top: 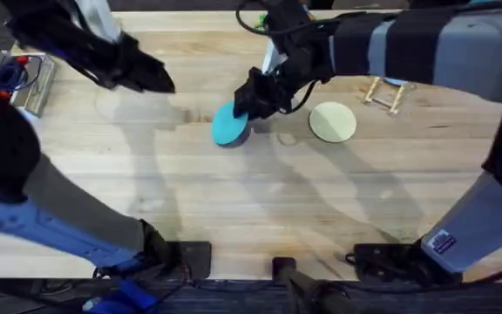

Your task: Pick up the plates from the table one by one and place each into a slot on the dish rack.

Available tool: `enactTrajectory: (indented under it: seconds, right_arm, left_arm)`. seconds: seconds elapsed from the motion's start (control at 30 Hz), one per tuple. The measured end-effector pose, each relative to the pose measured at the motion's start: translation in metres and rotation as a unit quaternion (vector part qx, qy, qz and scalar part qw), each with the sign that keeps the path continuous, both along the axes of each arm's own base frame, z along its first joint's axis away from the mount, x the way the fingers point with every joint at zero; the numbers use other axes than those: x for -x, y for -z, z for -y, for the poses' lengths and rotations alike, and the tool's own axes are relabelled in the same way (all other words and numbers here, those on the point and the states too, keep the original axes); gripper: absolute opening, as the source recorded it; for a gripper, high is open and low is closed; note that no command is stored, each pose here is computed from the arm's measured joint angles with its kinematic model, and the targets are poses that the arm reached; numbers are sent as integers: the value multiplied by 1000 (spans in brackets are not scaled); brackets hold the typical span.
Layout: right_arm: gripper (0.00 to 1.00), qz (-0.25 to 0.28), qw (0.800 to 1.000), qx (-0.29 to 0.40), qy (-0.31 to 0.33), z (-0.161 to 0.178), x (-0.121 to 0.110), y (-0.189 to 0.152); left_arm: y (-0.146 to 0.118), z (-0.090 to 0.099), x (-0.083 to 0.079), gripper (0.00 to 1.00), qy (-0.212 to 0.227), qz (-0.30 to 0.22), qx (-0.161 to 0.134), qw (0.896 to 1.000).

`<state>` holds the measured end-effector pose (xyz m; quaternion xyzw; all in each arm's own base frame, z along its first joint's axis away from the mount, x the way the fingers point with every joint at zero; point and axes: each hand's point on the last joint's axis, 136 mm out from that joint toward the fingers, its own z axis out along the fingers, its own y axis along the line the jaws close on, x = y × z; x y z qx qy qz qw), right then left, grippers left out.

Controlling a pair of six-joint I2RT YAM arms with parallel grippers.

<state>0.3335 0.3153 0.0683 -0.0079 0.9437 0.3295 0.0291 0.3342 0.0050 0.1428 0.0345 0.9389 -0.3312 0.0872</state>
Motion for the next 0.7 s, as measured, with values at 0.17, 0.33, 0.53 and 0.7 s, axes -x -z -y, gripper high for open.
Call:
enactTrajectory:
  seconds: [0.17, 0.33, 0.53, 0.7]
  right_arm:
    - [32, 38, 999, 9, 1, 19, -11, -20]
    - [32, 87, 996, 20, 1, 40, -18, -49]
    - [32, 130, 990, 51, -33, 59, -6, -73]
    - [32, 167, 980, 91, -66, 89, 5, -97]
  left_arm:
    - [-40, -23, -3, 40, -47, 24, -95, 994]
    - [-65, -25, 4, 40, -58, 32, -155, 986]
    - [-71, -9, 8, 105, -39, 35, -175, 983]
    - [-70, -8, 8, 305, -38, 33, -178, 983]
